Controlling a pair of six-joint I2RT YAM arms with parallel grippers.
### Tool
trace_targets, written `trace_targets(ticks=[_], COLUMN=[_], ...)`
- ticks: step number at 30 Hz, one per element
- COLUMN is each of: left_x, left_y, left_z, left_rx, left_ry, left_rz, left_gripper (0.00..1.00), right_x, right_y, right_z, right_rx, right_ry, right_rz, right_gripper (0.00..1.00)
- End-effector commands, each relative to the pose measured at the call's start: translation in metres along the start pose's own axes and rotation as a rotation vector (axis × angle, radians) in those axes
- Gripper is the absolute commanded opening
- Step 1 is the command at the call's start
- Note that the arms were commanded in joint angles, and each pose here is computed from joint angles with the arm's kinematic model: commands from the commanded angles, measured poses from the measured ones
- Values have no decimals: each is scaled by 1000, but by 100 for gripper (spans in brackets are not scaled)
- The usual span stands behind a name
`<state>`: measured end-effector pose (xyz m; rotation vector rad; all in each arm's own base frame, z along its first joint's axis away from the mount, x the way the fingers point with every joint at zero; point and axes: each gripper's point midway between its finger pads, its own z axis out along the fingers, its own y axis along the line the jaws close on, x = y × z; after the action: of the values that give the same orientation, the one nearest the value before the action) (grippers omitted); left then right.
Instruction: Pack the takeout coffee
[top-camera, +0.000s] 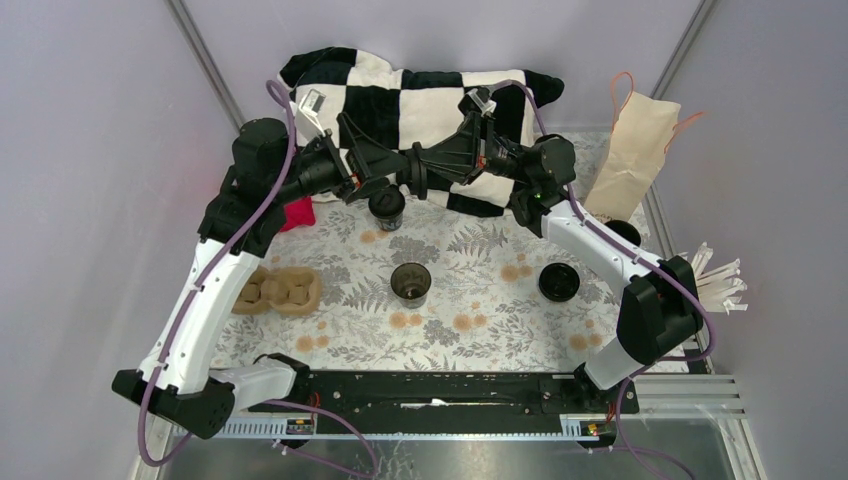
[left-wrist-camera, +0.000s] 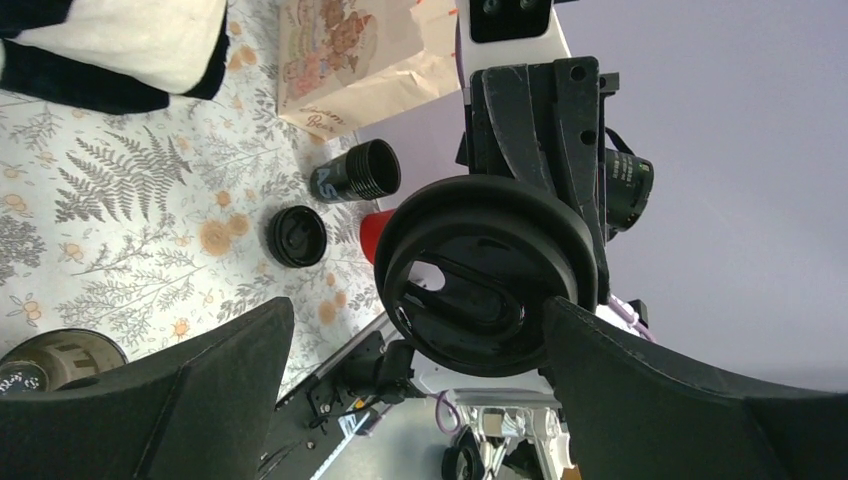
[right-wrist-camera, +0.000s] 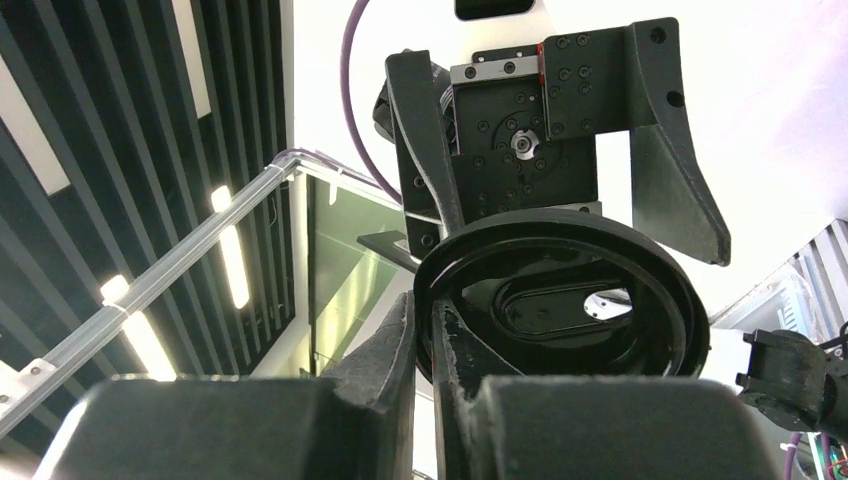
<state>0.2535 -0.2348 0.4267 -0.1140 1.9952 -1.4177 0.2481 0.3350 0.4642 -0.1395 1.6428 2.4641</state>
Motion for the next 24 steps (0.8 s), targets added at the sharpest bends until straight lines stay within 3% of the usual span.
trace_targets(ticks=[1,24], left_x=[9,11], left_y=[-26,-62], left_z=[-1,-13], left_rx=[136,387], left_ry=[53,37], left_rz=[28,93], left_gripper=[99,99], right_x=[9,12], right_y=[16,10], right_z=[5,10], right_rx=[-54,-61], right_ry=[9,-3], right_rz=[-56,-36], right_gripper=[3,1])
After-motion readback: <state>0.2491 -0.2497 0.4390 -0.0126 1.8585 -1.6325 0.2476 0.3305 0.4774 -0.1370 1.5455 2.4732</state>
